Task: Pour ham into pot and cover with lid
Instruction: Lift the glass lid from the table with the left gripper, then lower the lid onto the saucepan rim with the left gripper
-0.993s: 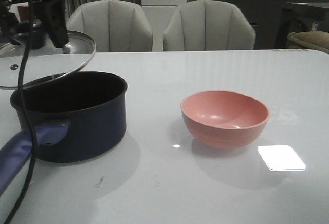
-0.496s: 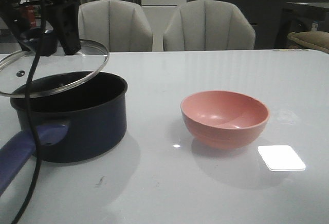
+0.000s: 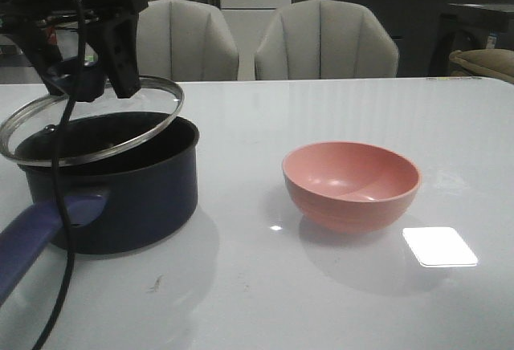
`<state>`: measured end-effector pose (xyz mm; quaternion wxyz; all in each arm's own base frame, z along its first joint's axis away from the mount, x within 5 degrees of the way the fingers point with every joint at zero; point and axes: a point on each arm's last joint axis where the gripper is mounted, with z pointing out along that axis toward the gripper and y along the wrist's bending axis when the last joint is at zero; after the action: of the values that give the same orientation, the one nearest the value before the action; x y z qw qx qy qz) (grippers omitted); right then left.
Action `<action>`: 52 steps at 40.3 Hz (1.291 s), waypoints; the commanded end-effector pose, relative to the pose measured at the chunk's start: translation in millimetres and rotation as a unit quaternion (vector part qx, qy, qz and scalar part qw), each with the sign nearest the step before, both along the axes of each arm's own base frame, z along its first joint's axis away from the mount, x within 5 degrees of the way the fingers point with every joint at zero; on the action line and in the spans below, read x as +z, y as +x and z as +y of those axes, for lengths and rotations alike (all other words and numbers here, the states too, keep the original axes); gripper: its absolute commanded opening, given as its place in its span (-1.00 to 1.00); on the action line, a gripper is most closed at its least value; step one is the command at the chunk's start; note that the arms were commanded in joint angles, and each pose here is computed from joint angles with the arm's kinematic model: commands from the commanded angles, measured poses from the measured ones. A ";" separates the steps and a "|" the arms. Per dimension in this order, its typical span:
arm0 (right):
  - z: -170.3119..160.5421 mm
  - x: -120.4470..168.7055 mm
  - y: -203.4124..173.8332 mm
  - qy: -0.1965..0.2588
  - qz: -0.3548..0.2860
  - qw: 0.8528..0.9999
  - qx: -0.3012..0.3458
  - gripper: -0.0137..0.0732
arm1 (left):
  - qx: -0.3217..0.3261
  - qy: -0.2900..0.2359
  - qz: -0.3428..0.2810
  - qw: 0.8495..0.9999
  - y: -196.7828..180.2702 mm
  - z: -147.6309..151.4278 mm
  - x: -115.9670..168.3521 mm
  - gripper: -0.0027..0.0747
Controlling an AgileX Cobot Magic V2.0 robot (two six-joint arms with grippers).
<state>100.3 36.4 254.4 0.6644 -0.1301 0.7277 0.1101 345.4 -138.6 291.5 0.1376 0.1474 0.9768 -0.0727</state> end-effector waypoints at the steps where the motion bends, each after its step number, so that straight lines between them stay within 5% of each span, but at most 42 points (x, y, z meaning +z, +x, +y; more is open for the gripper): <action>1: -2.1 14.4 2.1 0.012 -0.040 0.999 -0.015 -0.32 | -0.001 -0.031 -0.065 0.997 -3.3 -3.0 32.0 -0.25; 12: -2.1 14.4 2.1 0.012 -0.040 0.999 -0.015 -0.32 | -0.001 -0.032 -0.073 0.997 -2.0 -3.1 32.6 -0.04; 47: -2.1 14.4 2.1 0.012 -0.040 0.999 -0.015 -0.32 | 0.001 -0.032 -0.037 0.999 10.9 -10.4 7.9 -0.03; 52: -2.1 14.4 2.1 0.012 -0.040 0.999 -0.015 -0.32 | 0.001 -0.033 -0.035 0.999 11.1 -11.3 6.9 0.12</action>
<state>100.3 36.4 254.4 0.6644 -0.1301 0.7277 0.1101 361.4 -146.1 270.3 0.1335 0.1433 0.9774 -0.0799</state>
